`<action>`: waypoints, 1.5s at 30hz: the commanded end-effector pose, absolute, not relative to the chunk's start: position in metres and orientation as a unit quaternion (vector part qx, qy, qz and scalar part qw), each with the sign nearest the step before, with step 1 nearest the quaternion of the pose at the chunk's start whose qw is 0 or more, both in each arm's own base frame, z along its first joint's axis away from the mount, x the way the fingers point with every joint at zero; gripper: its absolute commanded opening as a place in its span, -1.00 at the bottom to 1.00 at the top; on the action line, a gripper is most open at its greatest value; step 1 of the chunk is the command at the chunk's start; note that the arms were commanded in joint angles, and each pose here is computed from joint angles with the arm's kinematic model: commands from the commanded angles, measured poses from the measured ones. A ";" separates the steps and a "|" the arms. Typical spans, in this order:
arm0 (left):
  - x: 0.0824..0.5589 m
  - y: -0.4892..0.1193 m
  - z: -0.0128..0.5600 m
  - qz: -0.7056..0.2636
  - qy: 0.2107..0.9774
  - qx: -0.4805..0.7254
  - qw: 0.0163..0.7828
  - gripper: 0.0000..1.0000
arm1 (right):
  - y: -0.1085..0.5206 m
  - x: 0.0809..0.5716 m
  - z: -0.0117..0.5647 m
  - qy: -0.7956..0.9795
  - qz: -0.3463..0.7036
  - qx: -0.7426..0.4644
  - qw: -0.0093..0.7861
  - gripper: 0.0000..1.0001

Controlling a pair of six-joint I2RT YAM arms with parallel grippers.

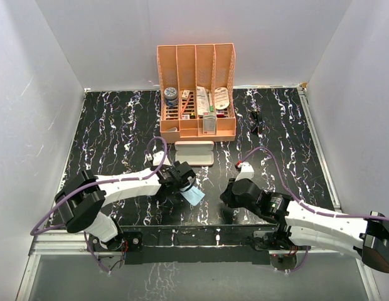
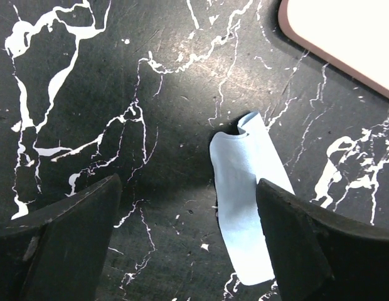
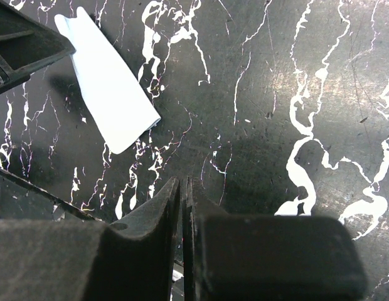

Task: Organize the sunglasses
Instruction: Adjust the glasses cleaning cloth at the center of the board.

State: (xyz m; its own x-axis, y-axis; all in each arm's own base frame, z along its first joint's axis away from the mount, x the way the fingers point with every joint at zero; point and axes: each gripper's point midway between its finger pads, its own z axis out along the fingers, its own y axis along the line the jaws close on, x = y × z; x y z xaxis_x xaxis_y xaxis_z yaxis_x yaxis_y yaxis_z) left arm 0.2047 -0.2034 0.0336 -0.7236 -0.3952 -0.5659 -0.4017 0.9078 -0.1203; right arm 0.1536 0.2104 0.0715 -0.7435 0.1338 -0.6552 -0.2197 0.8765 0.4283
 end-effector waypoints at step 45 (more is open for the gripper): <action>0.203 -0.206 0.023 -0.026 0.927 -0.211 0.309 0.94 | 0.345 0.200 0.090 0.853 0.373 -0.086 0.356 -1.00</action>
State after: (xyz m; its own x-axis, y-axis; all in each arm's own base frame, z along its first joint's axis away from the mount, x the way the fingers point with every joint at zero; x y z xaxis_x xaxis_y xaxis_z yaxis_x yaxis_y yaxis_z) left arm 0.2065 -0.2111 0.0247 -0.7224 -0.4046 -0.5607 -0.3695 0.9113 -0.1815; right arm 0.1838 0.3203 0.0630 -0.7722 0.0696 -0.6316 -0.3645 0.7658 0.5299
